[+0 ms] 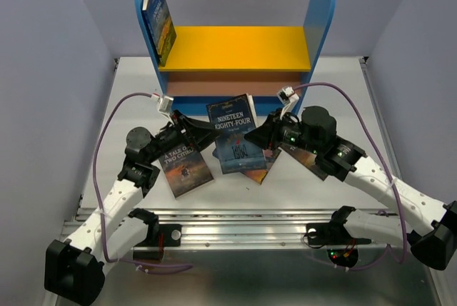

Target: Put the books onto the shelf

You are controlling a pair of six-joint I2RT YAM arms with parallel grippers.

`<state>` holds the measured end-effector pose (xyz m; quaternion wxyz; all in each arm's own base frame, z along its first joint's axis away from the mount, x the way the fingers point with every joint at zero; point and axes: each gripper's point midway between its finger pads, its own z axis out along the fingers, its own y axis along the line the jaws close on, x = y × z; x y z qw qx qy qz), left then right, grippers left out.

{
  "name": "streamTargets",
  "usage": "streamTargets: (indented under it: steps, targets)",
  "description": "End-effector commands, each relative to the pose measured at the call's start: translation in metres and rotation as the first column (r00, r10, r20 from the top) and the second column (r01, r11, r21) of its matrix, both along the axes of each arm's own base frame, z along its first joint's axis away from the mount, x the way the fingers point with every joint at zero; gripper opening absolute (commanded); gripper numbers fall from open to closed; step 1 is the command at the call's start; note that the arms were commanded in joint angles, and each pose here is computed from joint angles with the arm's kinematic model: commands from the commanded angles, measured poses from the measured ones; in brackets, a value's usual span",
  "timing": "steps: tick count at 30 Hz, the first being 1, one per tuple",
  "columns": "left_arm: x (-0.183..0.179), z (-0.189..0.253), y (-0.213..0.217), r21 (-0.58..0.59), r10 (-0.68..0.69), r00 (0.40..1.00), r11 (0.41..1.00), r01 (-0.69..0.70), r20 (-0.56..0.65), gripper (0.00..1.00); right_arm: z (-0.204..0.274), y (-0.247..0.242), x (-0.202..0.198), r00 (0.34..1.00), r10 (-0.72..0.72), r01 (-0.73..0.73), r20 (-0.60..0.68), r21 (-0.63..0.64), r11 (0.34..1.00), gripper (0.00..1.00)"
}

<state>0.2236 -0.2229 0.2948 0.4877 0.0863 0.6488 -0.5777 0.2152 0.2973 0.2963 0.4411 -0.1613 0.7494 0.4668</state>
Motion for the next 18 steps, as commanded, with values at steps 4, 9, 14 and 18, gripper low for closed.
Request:
streamTargets:
  steps: [4, 9, 14, 18]
  targets:
    - [-0.013, 0.023, -0.007, -0.028, -0.098, 0.988, 0.994, 0.102, 0.121, 0.99, 0.098, 0.003, -0.022, 0.977, 0.085, -0.121, 0.193, 0.182, 0.976, 0.01]
    - [-0.007, 0.017, -0.005, -0.016, -0.062, 0.992, 0.998, 0.064, 0.107, 0.99, 0.106, -0.001, -0.020, 0.979, 0.058, -0.096, 0.198, 0.187, 0.978, 0.01]
    - [-0.002, 0.010, 0.000, 0.009, -0.015, 0.997, 1.000, 0.014, 0.078, 0.99, 0.110, -0.007, -0.013, 0.979, 0.013, -0.045, 0.206, 0.155, 0.987, 0.01]
    - [-0.001, 0.009, 0.001, 0.014, -0.003, 0.997, 1.000, 0.002, 0.075, 0.99, 0.114, -0.007, -0.013, 0.977, 0.013, -0.046, 0.214, 0.151, 0.987, 0.01]
